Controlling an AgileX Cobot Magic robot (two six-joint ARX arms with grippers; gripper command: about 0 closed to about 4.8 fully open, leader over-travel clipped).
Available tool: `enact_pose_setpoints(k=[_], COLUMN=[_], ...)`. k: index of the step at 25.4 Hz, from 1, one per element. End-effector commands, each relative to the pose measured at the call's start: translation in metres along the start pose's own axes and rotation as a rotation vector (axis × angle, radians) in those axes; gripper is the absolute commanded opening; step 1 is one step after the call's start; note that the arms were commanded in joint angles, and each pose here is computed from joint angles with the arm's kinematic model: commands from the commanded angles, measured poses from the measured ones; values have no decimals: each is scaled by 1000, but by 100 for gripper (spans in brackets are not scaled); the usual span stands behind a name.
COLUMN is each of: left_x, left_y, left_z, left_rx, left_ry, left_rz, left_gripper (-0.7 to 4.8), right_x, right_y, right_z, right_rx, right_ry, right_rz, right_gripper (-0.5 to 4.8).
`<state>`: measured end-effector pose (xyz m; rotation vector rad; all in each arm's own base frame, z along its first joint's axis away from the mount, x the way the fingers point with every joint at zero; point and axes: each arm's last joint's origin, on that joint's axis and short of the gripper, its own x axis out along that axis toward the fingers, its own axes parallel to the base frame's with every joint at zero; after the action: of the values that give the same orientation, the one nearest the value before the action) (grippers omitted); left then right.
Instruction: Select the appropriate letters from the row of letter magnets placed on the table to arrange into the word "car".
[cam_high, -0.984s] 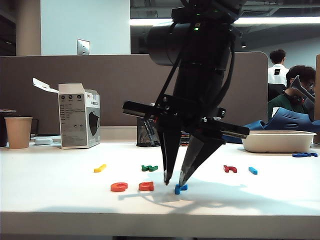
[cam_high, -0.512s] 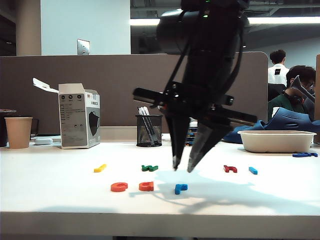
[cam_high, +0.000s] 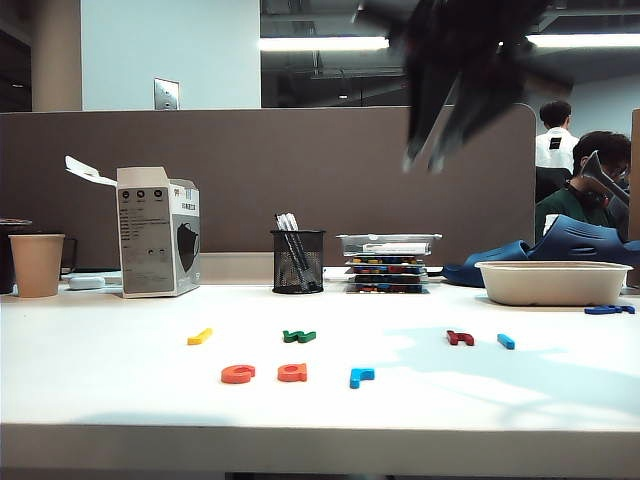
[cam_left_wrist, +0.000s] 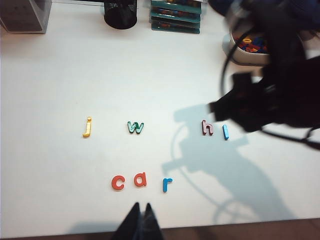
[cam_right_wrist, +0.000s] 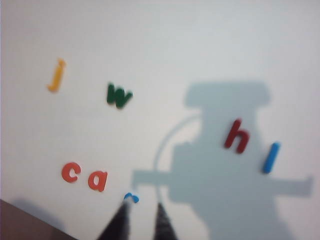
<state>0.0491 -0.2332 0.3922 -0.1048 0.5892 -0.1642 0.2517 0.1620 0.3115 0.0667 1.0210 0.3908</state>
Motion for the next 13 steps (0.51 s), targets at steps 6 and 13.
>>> enact_pose_setpoints(k=[6, 13], left_x=[-1, -1], left_y=[-1, -4], left_z=[1, 3], left_rx=[-13, -50], left_ry=[-8, -19], left_rz=[-8, -35], left_gripper=[-5, -5], right_x=[-99, -169], right_y=[-23, -62], right_z=[1, -16], right_rx=[-94, -34], right_ry=[-340, -595], right_rz=[-32, -186], right_gripper=[-6, -6])
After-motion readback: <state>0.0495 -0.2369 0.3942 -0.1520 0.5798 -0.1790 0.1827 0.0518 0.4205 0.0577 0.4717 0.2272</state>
